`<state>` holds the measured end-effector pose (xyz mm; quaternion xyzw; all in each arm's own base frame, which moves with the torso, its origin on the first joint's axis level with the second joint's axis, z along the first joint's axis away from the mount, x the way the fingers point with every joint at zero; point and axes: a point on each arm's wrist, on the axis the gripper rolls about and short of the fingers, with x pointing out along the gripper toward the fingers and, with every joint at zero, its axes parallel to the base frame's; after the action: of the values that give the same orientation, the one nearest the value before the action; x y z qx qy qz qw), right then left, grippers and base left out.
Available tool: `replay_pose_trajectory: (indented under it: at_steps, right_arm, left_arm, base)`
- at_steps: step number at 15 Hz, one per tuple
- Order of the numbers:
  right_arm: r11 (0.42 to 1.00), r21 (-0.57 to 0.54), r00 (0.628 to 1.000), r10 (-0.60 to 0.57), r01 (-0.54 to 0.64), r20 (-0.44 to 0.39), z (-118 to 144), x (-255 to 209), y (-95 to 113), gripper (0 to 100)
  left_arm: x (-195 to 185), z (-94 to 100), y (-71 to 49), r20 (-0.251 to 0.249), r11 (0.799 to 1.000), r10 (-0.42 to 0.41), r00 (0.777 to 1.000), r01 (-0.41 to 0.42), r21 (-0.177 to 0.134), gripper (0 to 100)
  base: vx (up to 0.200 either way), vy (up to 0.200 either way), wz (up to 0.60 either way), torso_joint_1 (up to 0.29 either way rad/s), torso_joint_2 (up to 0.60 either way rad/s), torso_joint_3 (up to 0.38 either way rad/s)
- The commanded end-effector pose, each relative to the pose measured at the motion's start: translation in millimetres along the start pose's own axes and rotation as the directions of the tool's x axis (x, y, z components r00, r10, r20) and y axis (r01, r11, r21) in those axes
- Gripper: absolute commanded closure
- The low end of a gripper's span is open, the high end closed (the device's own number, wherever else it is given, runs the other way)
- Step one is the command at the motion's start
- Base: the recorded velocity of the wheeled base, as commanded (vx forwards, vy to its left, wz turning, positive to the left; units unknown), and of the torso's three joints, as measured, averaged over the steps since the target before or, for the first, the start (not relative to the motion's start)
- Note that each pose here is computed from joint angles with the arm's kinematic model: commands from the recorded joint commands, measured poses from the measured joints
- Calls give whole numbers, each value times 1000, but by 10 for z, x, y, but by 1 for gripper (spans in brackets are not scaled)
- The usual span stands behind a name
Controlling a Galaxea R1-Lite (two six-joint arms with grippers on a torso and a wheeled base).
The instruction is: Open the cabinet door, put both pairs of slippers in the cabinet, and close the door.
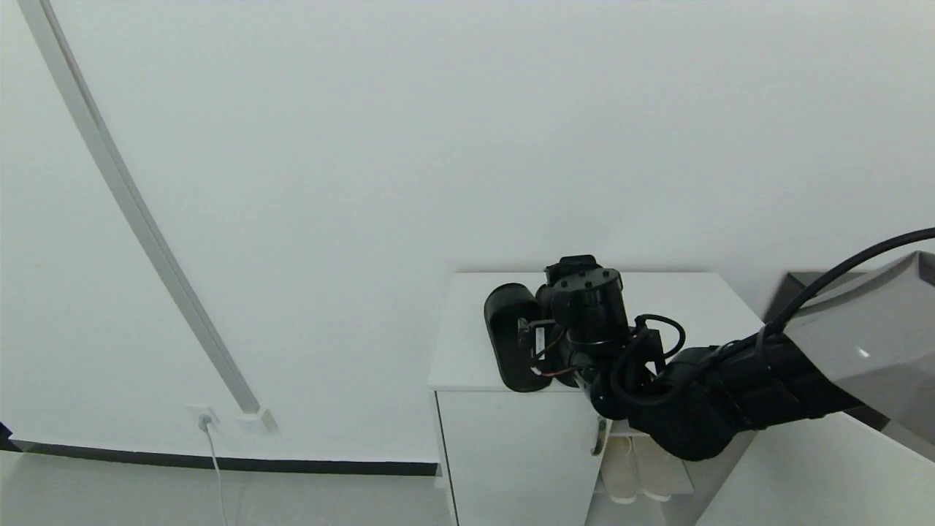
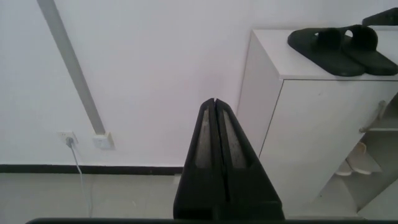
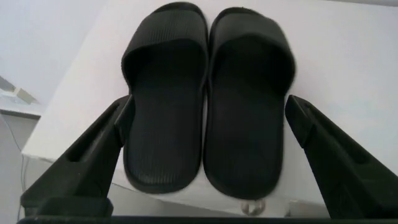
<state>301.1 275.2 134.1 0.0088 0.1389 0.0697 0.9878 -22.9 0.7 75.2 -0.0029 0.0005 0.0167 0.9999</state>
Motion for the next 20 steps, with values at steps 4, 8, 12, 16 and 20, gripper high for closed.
replay_pose_trajectory:
  at_steps: [4,8,12,16,20]
  right_arm:
    - [1000,-4,997,-22,22,-69,-285,139,-31,0]
    - [999,12,998,-39,40,-58,-445,484,51,0]
    - [998,23,998,-63,64,-27,-447,806,53,0]
    - [997,26,997,-75,76,-5,-480,1069,29,0]
    - [998,35,998,-58,58,22,-413,1179,30,0]
  left_arm:
    - [1,0,0,-2,1000,0,1000,0,6,100]
    - [1,0,0,-2,1000,0,1000,0,4,100]
    - [1,0,0,-2,1000,0,1000,0,0,100]
    - [1,0,1,-2,1000,2,1000,-2,-2,100]
    - [1,0,1,-2,1000,3,1000,-3,-2,100]
  base:
    - [0,0,0,0,0,0]
    - [0,0,0,0,0,0]
    - [0,0,0,0,0,0]
    - [0,0,0,0,0,0]
    - [0,0,0,0,0,0]
